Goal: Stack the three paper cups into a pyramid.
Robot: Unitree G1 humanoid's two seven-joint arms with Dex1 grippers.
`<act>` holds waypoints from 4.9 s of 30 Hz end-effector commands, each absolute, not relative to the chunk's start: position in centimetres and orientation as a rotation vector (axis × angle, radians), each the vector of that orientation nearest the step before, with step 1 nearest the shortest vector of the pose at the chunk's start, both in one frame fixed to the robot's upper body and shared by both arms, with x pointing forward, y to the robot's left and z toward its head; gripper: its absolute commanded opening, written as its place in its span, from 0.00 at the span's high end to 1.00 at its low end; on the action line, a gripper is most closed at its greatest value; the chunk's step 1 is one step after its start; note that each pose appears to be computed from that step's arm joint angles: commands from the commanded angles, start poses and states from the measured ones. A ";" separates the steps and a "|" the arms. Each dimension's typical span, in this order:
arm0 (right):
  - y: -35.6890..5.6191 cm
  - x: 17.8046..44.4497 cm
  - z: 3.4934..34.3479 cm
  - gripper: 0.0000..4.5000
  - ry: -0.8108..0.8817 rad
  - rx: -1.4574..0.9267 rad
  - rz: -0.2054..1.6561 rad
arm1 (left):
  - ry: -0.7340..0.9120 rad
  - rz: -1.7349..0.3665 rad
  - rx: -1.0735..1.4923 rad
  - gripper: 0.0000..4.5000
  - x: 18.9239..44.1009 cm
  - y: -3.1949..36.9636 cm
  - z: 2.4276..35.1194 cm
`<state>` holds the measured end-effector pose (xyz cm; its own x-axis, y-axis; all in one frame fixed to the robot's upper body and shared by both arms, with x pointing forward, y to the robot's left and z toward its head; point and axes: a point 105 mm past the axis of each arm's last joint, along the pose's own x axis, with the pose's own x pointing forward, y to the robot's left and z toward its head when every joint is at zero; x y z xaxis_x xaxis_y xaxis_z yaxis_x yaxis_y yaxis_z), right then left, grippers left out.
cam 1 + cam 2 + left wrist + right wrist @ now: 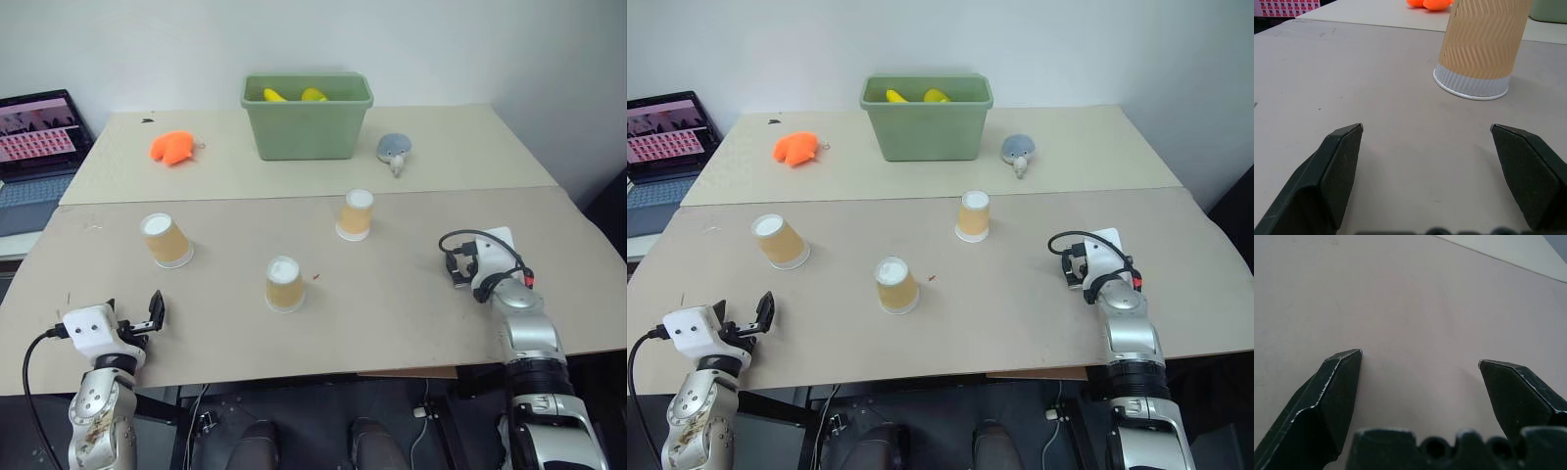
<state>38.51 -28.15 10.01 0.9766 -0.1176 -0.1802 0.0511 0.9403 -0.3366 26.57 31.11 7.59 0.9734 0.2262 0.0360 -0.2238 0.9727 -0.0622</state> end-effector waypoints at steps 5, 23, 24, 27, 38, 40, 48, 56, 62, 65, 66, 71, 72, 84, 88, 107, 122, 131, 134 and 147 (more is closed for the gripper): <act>-27.2 38.7 11.4 0.00 0.149 -0.369 -0.010 | -0.095 0.054 -0.053 0.01 27.5 28.8 10.0; -11.6 30.5 17.4 0.00 0.098 -0.311 1.075 | 0.056 -0.851 0.081 0.01 25.8 15.2 13.8; -10.7 30.0 17.6 0.00 0.089 -0.312 1.108 | 0.060 -0.879 0.089 0.01 25.8 14.8 13.9; -9.7 29.5 17.8 0.00 0.077 -0.302 1.138 | 0.046 -0.907 0.090 0.01 26.6 14.2 14.4; -6.6 29.9 16.8 0.00 0.050 -0.303 1.170 | 0.048 -0.902 0.099 0.01 26.2 14.3 15.5; -5.8 30.2 16.6 0.00 0.044 -0.298 1.185 | 0.049 -0.887 0.105 0.01 25.7 14.7 15.9; -3.4 31.6 16.3 0.00 0.018 -0.276 1.233 | 0.063 -0.727 0.141 0.01 23.5 18.3 17.0; -1.5 32.1 16.6 0.00 -0.012 -0.255 1.292 | 0.083 -0.685 0.144 0.01 22.4 18.9 16.6; 0.1 32.1 16.8 0.00 -0.028 -0.236 1.315 | 0.082 -0.671 0.141 0.01 22.5 19.0 16.5; 0.7 32.3 16.9 0.00 -0.035 -0.232 1.312 | 0.081 -0.672 0.141 0.01 22.6 18.9 16.5; 0.8 32.3 16.9 0.00 -0.036 -0.232 1.312 | 0.081 -0.672 0.142 0.01 22.6 18.8 16.5; 1.5 32.8 16.9 0.00 -0.048 -0.227 1.285 | 0.076 -0.667 0.141 0.01 22.8 18.8 16.6; 1.5 32.8 16.9 0.00 -0.049 -0.228 1.283 | 0.076 -0.667 0.141 0.01 22.8 18.8 16.6; 1.5 33.1 16.9 0.22 -0.050 -0.220 1.268 | 0.070 -0.648 0.115 0.00 22.8 18.5 16.3; 1.7 33.2 17.1 0.38 -0.053 -0.218 1.263 | 0.072 -0.652 0.113 0.00 22.9 18.5 16.2; 4.1 39.5 17.8 0.38 -0.014 -0.242 1.182 | 0.073 -0.678 0.106 0.00 23.1 17.7 15.9; 4.5 38.8 16.0 0.02 0.008 -0.244 1.209 | 0.073 -0.673 0.103 0.00 23.0 17.6 15.7; 2.8 37.7 19.4 0.02 -0.099 -0.193 1.201 | 0.069 -0.691 0.096 0.00 23.3 17.2 15.7; 2.0 37.3 20.0 0.02 -0.114 -0.182 1.185 | 0.072 -0.699 0.095 0.00 23.4 17.1 15.7; -12.4 37.3 16.8 0.02 0.054 -0.191 0.518 | 0.077 -0.682 0.107 0.00 23.3 17.7 15.5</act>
<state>37.44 -11.99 14.92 0.8279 0.5395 -0.1537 -0.5575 0.8216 -0.1192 23.39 17.74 14.46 0.7732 -0.6175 -0.1444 0.6273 0.7782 0.0308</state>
